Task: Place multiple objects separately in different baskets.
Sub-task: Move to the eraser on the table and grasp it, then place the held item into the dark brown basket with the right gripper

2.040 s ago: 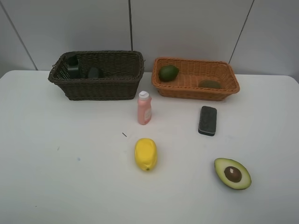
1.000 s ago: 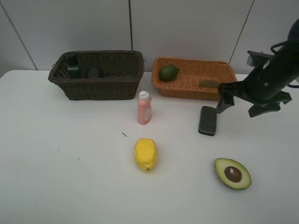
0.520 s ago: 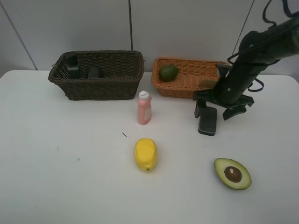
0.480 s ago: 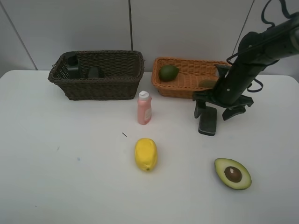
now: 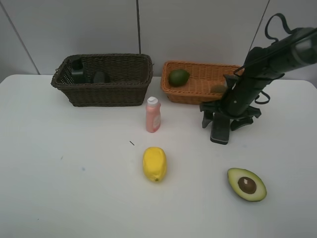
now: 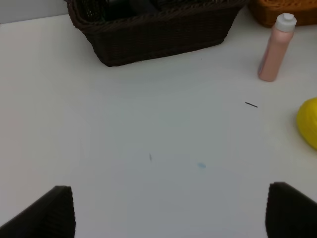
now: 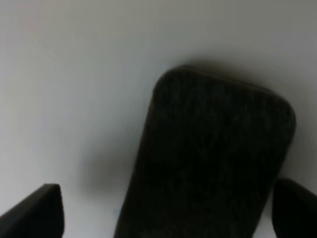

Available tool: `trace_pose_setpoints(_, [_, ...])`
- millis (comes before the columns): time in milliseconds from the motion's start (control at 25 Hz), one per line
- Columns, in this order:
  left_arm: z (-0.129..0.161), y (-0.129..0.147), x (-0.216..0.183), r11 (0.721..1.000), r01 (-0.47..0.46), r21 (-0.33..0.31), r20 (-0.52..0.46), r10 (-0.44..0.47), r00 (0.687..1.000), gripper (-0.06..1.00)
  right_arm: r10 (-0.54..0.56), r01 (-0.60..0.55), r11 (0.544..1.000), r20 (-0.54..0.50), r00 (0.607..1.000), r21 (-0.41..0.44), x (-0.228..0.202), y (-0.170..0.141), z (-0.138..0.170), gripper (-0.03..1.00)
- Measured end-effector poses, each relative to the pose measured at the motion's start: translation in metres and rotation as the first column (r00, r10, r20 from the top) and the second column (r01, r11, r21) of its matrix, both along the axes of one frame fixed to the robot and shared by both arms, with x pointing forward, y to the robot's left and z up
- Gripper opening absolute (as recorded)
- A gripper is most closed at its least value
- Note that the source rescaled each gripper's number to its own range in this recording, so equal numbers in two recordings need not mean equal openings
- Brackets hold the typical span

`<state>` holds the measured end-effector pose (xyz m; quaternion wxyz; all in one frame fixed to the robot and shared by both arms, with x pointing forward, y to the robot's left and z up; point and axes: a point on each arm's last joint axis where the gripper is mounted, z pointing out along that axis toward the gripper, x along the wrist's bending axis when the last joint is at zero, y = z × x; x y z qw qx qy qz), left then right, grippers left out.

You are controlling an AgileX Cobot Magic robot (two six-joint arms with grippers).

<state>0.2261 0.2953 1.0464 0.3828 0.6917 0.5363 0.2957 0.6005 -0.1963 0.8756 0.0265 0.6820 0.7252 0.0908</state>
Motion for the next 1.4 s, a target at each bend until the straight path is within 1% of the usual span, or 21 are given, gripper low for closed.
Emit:
trace_pose_setpoints(200, [0.0,0.0,0.0,1.0,0.0,0.0,0.0,0.0,1.0,0.99,0.0,0.0,1.0,0.008,1.0,0.002,0.002,0.0,0.0,1.0])
trace_pose_setpoints(240, [0.0,0.0,0.0,1.0,0.0,0.0,0.0,0.0,1.0,0.99,0.0,0.0,1.0,0.008,1.0,0.001,0.002,0.0,0.0,0.97])
trace_pose_setpoints(280, [0.0,0.0,0.0,1.0,0.0,0.0,0.0,0.0,1.0,0.99,0.002,-0.002,1.0,0.008,1.0,-0.001,0.002,0.0,0.0,0.91])
trace_pose_setpoints(320, [0.0,0.0,0.0,1.0,0.0,0.0,0.0,0.0,1.0,0.99,0.005,-0.005,1.0,0.006,1.0,-0.004,0.002,0.0,-0.001,0.79])
trace_pose_setpoints(360, [0.0,0.0,0.0,1.0,0.0,0.0,0.0,0.0,1.0,0.99,0.005,-0.005,1.0,0.007,1.0,-0.004,0.002,0.0,-0.001,0.65])
trace_pose_setpoints(400, [0.0,0.0,0.0,1.0,0.0,0.0,0.0,0.0,1.0,0.99,0.006,-0.006,1.0,0.004,1.0,-0.005,0.002,0.0,-0.002,0.44])
trace_pose_setpoints(440, [0.0,0.0,0.0,1.0,0.0,0.0,0.0,0.0,1.0,0.99,0.003,-0.003,1.0,0.001,1.0,-0.005,0.002,0.0,-0.002,0.37])
trace_pose_setpoints(480, [0.0,0.0,0.0,1.0,0.0,0.0,0.0,0.0,1.0,0.99,0.008,-0.008,1.0,0.001,1.0,-0.01,0.002,0.0,-0.002,0.39])
trace_pose_setpoints(720, [0.0,0.0,0.0,1.0,0.0,0.0,0.0,0.0,1.0,0.99,0.027,-0.027,0.999,-0.001,1.0,-0.029,0.002,-0.002,-0.002,0.39])
trace_pose_setpoints(840, [0.0,0.0,0.0,1.0,0.0,0.0,0.0,0.0,1.0,0.99,0.056,-0.057,0.997,-0.011,0.998,-0.053,-0.003,-0.002,0.008,0.39])
trace_pose_setpoints(880, [0.0,0.0,0.0,1.0,0.0,0.0,0.0,0.0,1.0,0.99,0.068,-0.069,0.996,-0.007,0.998,-0.058,-0.005,0.0,0.014,0.39])
trace_pose_setpoints(920, [0.0,0.0,0.0,1.0,0.0,0.0,0.0,0.0,1.0,0.99,0.079,-0.078,0.995,0.02,0.997,-0.054,-0.007,0.003,0.027,0.39])
trace_pose_setpoints(1040, [0.0,0.0,0.0,1.0,0.0,0.0,0.0,0.0,1.0,0.99,0.126,-0.123,0.992,0.148,0.981,-0.032,-0.014,0.018,0.068,0.38])
trace_pose_setpoints(1120, [0.0,0.0,0.0,1.0,0.0,0.0,0.0,0.0,1.0,0.99,0.167,-0.174,0.985,0.287,0.943,-0.001,-0.02,0.037,0.1,0.38])
trace_pose_setpoints(1200, [0.0,0.0,0.0,1.0,0.0,0.0,0.0,0.0,1.0,0.99,0.193,-0.222,0.975,0.393,0.899,0.03,-0.023,0.057,0.117,0.38])
trace_pose_setpoints(1280, [0.0,0.0,0.0,1.0,0.0,0.0,0.0,0.0,1.0,0.99,0.2,-0.27,0.96,0.501,0.842,0.07,-0.022,0.083,0.13,0.38])
trace_pose_setpoints(1400, [0.0,0.0,0.0,1.0,0.0,0.0,0.0,0.0,1.0,0.99,0.155,-0.295,0.946,0.607,0.779,0.137,-0.002,0.114,0.14,0.38])
